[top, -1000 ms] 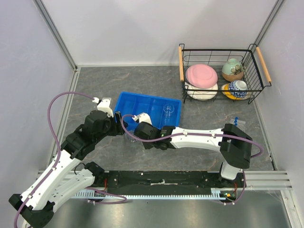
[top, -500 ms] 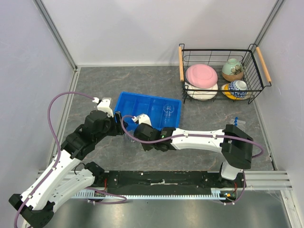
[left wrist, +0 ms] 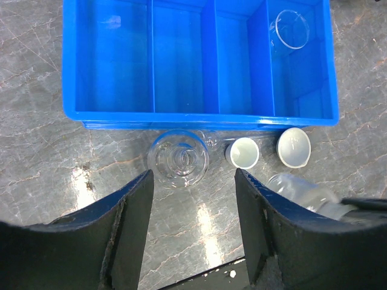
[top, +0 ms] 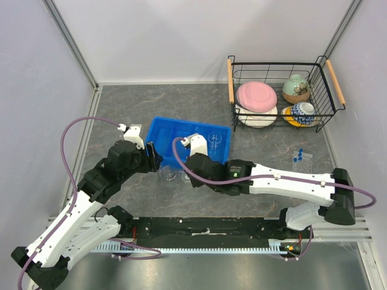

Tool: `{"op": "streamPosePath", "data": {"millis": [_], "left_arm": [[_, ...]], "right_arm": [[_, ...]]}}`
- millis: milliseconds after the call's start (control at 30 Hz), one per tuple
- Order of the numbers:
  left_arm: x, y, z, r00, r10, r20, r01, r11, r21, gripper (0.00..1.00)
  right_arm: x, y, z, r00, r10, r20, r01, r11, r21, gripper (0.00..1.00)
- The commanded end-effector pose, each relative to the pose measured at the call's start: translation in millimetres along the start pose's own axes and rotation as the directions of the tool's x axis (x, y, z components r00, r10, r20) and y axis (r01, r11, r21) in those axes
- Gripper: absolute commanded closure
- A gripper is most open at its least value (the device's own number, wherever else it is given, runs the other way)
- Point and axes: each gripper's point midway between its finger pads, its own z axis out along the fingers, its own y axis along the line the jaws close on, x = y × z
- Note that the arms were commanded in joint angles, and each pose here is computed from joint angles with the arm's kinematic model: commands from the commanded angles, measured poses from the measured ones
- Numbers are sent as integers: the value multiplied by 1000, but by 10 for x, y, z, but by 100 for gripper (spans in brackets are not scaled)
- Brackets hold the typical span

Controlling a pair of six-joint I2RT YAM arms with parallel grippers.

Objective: Organize the chemistry lab equipment

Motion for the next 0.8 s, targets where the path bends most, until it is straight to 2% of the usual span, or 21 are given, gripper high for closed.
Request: {"op": "streamPosePath", "data": {"millis": [0,300,500,767], "left_arm": [[-92,-23,-40,999,-20,35,20,1000,5,37],[-89,-25,-37,999,-18,33,18,1000,5,37],[-81,-22,-31,999,-19,29,19,1000,3,37],[-93,-25,-30,999,-20,32,20,1000,3,37]], "right_arm": [[-488,-285,-308,989,36,141,-51,993,103,100],[-751,-1049,-372,976,96,197,-145,957,252,100],[-753,-1470,-212,964,177,199,-227,937,265,100],[-655,-1707,154,956,253,146,-283,929,241,100]]}}
